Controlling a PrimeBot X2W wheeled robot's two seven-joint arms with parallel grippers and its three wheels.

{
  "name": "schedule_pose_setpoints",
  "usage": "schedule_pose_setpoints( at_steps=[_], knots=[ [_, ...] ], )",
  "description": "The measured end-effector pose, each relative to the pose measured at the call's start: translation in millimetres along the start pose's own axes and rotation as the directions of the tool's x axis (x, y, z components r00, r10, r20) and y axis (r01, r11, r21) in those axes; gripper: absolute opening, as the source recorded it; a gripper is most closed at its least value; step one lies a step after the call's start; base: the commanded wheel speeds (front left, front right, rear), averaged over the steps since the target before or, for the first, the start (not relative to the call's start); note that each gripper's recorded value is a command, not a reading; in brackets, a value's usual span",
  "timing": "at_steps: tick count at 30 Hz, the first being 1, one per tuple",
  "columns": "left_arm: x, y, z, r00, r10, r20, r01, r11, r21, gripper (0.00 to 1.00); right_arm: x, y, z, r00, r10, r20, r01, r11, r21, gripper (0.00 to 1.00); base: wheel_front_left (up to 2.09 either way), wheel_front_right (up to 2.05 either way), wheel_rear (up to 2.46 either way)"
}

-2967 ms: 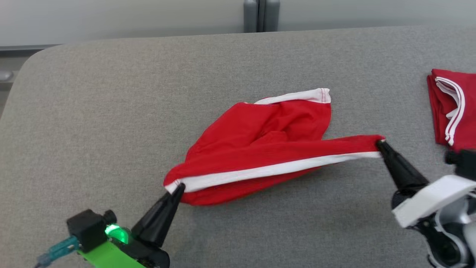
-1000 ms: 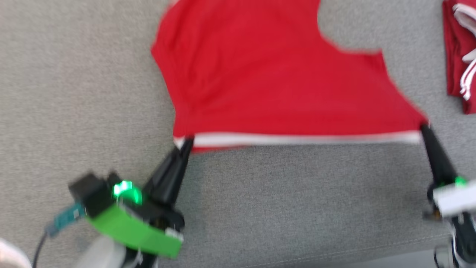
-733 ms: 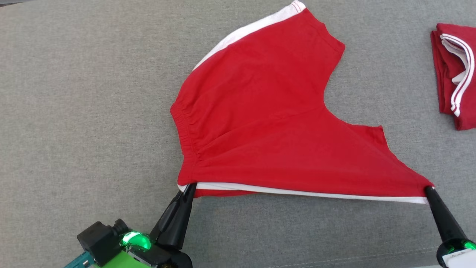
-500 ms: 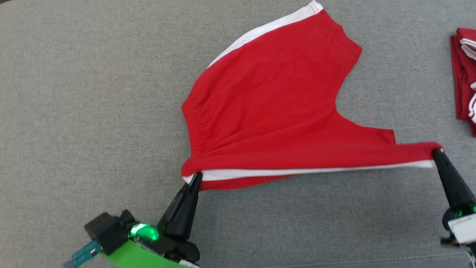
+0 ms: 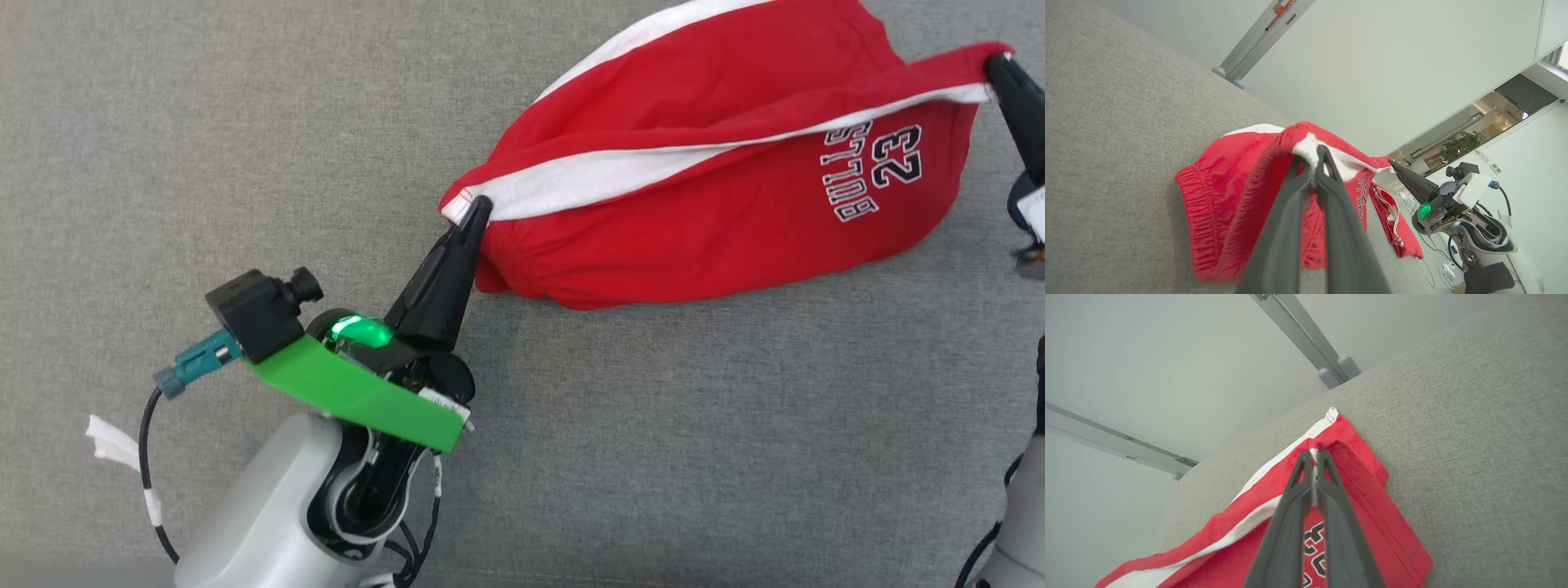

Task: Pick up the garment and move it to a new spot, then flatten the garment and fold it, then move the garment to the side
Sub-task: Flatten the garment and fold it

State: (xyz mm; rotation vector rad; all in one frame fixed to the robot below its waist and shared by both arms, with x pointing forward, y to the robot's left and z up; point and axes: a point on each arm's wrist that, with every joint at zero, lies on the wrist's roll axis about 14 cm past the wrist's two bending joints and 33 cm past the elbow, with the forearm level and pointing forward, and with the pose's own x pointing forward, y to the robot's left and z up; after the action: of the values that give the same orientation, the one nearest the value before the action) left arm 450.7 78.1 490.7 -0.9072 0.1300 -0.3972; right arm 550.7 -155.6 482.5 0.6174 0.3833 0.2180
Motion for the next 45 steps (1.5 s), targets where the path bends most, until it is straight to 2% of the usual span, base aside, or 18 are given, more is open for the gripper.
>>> schedule_pose_setpoints(
  at_steps=[7,11,17,28,29,30,31,32,33,39,42,43,45],
  knots=[
    [25.0,20.9,3.7,0.999,0.039,0.002,-0.039,0.999,-0.026,0.0,55.0,0.8,-6.0,0.997,-0.035,-0.072,0.032,0.999,-0.043,0.0,0.0,0.0,0.0],
    [34.6,40.1,3.7,0.997,0.081,0.001,-0.081,0.997,-0.006,0.0,78.8,-3.0,-18.9,0.989,-0.066,-0.129,0.058,0.996,-0.067,0.0,0.0,0.0,0.0],
    [42.3,48.4,-0.1,0.995,0.104,0.002,-0.103,0.994,-0.039,0.0,100.1,-6.0,-30.0,0.98,-0.098,-0.171,0.083,0.992,-0.098,0.0,0.0,0.0,0.0],
    [46.8,63.4,-0.2,0.99,0.143,0.011,-0.143,0.989,-0.039,0.0,118.6,-11.1,-33.1,0.976,-0.131,-0.177,0.112,0.987,-0.111,0.0,0.0,0.0,0.0],
    [47.4,65.0,0.0,0.989,0.149,0.017,-0.148,0.988,-0.041,0.04,119.6,-11.3,-33.0,0.977,-0.13,-0.17,0.113,0.988,-0.109,0.29,0.0,0.0,0.0],
    [47.7,67.8,0.5,0.987,0.157,0.02,-0.157,0.987,-0.04,0.2,120.8,-10.9,-32.5,0.979,-0.127,-0.162,0.11,0.988,-0.109,0.79,0.0,0.0,0.0],
    [47.8,69.9,0.9,0.986,0.163,0.02,-0.162,0.986,-0.035,0.38,121.9,-10.0,-33.1,0.98,-0.122,-0.16,0.106,0.989,-0.103,1.0,0.0,0.0,0.0],
    [47.9,71.6,1.3,0.986,0.168,0.022,-0.167,0.985,-0.033,0.93,122.3,-10.0,-34.1,0.98,-0.12,-0.16,0.105,0.989,-0.101,1.0,0.0,0.0,0.0],
    [47.4,75.3,1.4,0.984,0.179,0.023,-0.179,0.983,-0.028,1.0,123.0,-7.7,-31.7,0.984,-0.108,-0.14,0.096,0.991,-0.092,1.0,0.0,0.0,0.0],
    [44.0,89.3,0.5,0.975,0.222,0.025,-0.222,0.975,0.013,1.0,117.9,-2.4,-13.4,0.998,-0.063,-0.028,0.062,0.997,-0.039,1.0,0.0,0.0,0.0],
    [40.6,96.1,9.9,0.967,0.249,0.052,-0.253,0.964,0.08,1.0,108.2,0.3,-10.5,0.998,-0.057,-0.001,0.057,0.995,-0.081,1.0,0.0,0.0,0.0],
    [38.7,97.3,15.3,0.964,0.256,0.071,-0.262,0.96,0.102,1.0,103.8,1.1,-15.2,0.998,-0.06,-0.012,0.058,0.991,-0.117,1.0,0.0,0.0,0.0],
    [34.5,96.3,27.5,0.959,0.258,0.115,-0.276,0.944,0.181,1.0,94.4,1.3,-21.5,0.996,-0.078,-0.039,0.064,0.961,-0.27,1.0,0.0,0.0,0.0]
  ],
)
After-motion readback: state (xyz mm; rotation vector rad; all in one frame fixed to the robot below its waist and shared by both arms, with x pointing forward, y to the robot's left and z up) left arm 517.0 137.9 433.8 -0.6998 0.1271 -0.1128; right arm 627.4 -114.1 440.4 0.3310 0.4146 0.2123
